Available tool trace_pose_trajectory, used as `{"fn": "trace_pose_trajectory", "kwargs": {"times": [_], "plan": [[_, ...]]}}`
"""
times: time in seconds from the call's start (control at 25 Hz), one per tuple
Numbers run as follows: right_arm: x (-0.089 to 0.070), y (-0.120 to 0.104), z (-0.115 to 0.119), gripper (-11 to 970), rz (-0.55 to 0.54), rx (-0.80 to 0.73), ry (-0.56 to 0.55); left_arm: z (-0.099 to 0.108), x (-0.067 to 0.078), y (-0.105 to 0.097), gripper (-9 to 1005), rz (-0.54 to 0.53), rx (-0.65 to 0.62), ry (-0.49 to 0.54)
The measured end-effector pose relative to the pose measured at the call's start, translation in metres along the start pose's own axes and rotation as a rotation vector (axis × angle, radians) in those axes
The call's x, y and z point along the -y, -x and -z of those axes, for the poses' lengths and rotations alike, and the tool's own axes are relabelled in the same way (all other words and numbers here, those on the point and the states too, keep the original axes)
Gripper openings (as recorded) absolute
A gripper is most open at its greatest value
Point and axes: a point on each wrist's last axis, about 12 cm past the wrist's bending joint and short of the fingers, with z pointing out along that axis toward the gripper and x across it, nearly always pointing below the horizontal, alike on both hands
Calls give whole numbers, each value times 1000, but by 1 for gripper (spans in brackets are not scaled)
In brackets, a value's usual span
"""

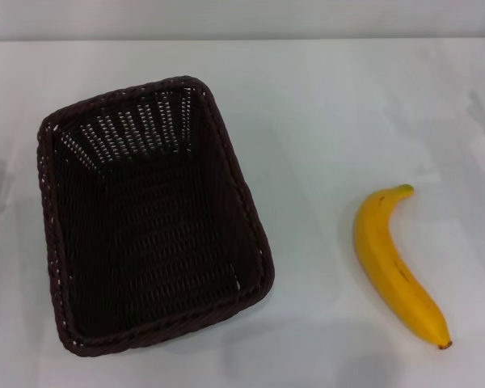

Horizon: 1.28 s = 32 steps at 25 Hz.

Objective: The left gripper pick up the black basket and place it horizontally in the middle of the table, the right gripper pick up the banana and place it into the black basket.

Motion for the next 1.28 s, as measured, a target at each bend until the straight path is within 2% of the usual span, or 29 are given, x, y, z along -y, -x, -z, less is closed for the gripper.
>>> {"fn": "trace_pose_trajectory", "kwargs": {"times": [0.4,0.6,0.76,0.96,1.2,1.28], "plan": [[-2,-1,0,859,6,-8,14,4,-2,8,875,-2,68,-5],[-5,-1,-1,859,13,-10,35,-2,-8,19,874,55,115,10],[-5,-1,-1,859,14,-8,41,-13,-16,30,874,121,68,-52],[-5,-1,0,859,7,-6,41,-30,-26,55,874,170,-25,-162],[-7,-3,1,859,9,-17,53,-49,-27,88,874,123,-129,-310],[-7,-3,1,859,8,-19,53,-64,-24,106,874,86,-198,-384]]}}
